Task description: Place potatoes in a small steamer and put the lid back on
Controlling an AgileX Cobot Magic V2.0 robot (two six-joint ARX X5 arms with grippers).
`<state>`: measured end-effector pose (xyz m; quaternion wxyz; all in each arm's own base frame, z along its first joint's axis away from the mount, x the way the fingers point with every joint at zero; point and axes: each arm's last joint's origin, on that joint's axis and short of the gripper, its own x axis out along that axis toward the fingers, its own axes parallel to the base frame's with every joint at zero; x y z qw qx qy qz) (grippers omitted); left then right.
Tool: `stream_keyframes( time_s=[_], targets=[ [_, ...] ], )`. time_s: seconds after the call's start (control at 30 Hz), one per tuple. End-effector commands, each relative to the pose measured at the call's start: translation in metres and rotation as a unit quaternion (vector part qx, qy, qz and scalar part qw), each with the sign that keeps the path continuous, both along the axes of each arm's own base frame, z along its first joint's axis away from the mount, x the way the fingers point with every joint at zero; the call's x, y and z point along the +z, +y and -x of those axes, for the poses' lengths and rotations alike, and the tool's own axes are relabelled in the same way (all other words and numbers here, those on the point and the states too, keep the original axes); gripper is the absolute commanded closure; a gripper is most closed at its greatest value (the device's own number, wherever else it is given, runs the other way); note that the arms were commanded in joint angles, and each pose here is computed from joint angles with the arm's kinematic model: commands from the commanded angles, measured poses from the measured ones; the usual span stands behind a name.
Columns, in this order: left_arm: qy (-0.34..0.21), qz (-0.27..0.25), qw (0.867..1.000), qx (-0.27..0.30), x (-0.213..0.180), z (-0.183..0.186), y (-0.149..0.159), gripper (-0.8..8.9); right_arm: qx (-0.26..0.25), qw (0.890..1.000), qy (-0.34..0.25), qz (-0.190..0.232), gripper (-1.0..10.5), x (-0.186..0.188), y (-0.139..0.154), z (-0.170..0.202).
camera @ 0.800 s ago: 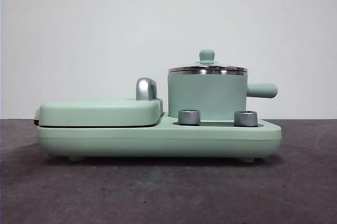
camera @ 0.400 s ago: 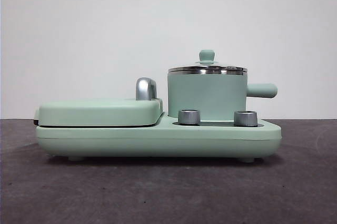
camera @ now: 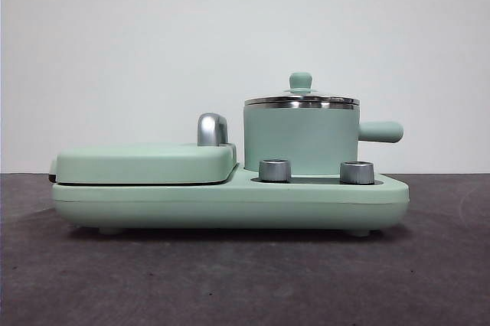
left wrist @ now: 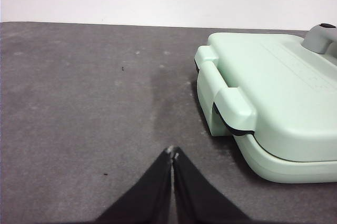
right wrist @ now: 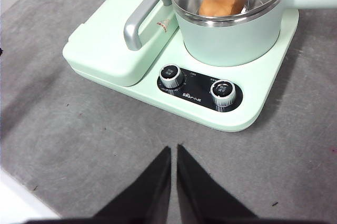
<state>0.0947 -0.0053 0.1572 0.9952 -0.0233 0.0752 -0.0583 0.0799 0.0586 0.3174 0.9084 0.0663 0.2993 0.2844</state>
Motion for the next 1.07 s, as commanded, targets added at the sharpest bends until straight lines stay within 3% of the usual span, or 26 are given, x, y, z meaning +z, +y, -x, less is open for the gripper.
stream_keyframes(
  time_s=[0.03,0.67,0.87,0.97,1.07],
  targets=[
    [0.012,-0.002,1.0,0.002,-0.007,-0.001,0.0,8.08,0.003,1.0,-0.006,-0.007,9.3,0.003,0.001,0.0],
    [0.012,-0.002,1.0,0.002,-0.007,-0.001,0.0,8.08,-0.005,1.0,-0.017,-0.015,9.3,0.004,-0.004,0.004],
    [0.013,-0.002,1.0,0.002,-0.007,-0.001,0.0,8.08,-0.119,0.99,-0.069,-0.035,9.3,-0.022,-0.023,-0.007],
    [0.013,-0.002,1.0,0.002,-0.007,-0.001,0.0,8.08,-0.198,0.973,-0.118,-0.035,9.3,-0.056,-0.036,-0.013],
    [0.013,-0.002,1.0,0.002,-0.007,-0.001,0.0,8.08,-0.252,0.955,-0.159,0.0,9.3,-0.094,-0.048,-0.016]
  ],
)
